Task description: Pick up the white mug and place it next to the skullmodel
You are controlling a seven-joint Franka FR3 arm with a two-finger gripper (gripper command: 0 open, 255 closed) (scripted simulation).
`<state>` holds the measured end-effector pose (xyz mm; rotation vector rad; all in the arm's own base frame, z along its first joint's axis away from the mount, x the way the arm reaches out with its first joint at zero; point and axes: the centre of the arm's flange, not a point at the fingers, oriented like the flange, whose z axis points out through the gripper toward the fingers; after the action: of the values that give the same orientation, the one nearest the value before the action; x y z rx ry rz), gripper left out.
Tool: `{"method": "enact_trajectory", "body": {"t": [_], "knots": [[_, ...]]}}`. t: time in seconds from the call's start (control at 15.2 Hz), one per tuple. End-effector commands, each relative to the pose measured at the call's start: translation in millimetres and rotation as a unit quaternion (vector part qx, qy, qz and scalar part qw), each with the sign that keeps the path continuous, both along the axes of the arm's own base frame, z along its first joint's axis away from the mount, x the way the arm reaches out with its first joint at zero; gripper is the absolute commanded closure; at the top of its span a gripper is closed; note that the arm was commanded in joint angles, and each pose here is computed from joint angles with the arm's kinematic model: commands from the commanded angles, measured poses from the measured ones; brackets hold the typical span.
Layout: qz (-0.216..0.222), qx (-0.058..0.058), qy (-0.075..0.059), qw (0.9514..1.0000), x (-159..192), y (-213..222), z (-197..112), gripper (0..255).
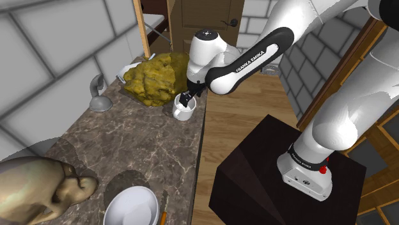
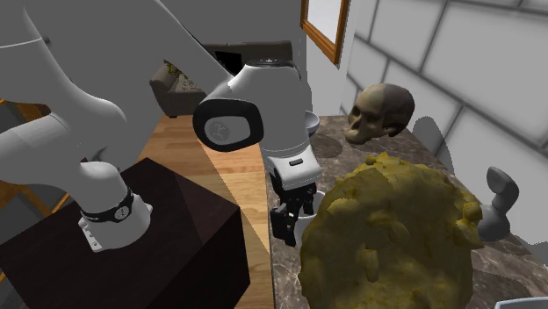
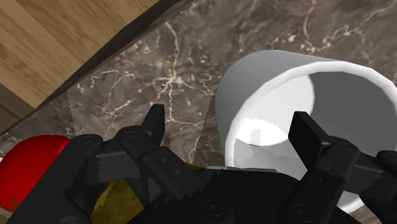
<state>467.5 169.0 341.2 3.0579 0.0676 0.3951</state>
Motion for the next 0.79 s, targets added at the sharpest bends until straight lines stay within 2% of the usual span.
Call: {"method": "enact_trajectory", "body": {"t": [0.0,0.13,0.2,0.73], "knots": [[0.0,0.0,0.0,1.0,0.0,-0.1,-0.3,0],[0.0,0.0,0.0,1.0,0.0,0.0,-0.2,0],[0.0,0.0,0.0,1.0,0.0,0.0,-0.2,255],[0.0,0.0,0.0,1.0,0.0,0.0,-0.2,255]]}}
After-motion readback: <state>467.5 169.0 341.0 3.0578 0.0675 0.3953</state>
